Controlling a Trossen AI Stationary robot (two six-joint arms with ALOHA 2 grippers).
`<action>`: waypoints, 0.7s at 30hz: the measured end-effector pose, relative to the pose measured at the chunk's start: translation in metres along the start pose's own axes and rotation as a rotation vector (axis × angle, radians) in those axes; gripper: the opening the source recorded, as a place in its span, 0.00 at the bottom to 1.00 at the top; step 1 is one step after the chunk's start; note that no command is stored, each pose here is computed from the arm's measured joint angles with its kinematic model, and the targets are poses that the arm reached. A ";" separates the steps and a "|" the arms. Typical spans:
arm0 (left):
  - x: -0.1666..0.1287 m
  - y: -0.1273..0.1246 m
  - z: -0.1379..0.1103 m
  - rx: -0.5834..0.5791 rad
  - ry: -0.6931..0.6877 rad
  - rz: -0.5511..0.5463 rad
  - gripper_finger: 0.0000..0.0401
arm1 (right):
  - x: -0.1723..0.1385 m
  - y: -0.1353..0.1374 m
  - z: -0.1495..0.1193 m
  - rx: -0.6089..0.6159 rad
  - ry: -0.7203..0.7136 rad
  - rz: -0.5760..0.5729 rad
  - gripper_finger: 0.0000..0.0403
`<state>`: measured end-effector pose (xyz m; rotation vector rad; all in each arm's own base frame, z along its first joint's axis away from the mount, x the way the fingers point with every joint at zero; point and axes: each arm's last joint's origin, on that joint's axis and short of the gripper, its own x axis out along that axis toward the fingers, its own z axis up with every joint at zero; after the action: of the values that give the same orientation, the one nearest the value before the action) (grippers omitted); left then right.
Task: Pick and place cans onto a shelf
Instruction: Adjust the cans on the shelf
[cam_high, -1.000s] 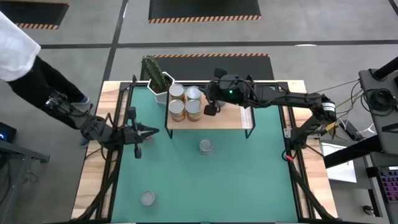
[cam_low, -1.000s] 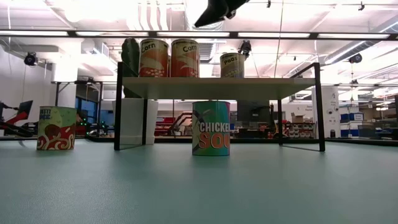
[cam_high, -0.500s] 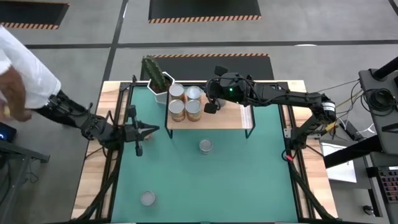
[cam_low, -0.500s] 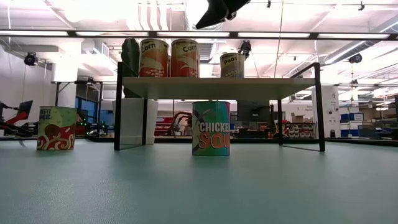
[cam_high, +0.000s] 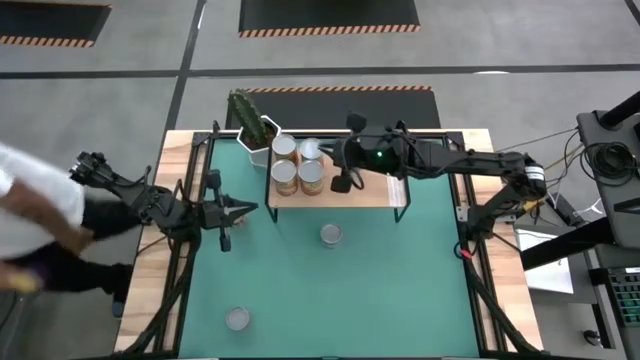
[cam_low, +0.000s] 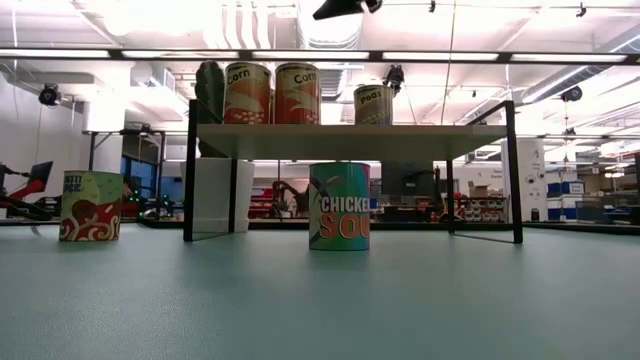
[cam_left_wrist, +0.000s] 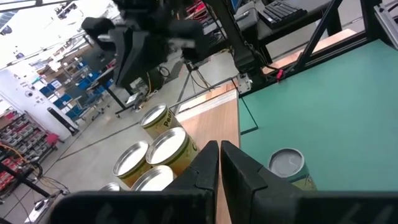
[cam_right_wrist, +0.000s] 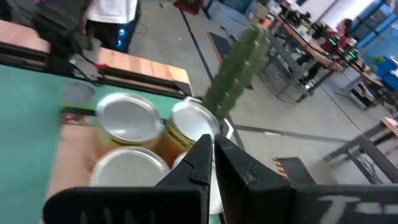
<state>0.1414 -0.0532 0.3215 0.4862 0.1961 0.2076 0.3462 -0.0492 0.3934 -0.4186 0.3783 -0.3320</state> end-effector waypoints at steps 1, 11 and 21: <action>0.000 0.000 0.000 0.000 0.000 0.000 0.00 | -0.002 0.003 0.002 -0.001 -0.009 0.012 0.02; 0.000 0.000 0.000 -0.007 0.000 -0.001 0.00 | -0.022 0.051 0.023 0.053 -0.099 0.193 0.02; 0.000 0.000 0.000 -0.026 -0.001 -0.002 0.00 | -0.047 0.100 0.029 0.085 -0.064 0.358 0.02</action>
<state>0.1414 -0.0532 0.3215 0.4603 0.1930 0.2078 0.3405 0.0644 0.3865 -0.2704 0.3675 0.0144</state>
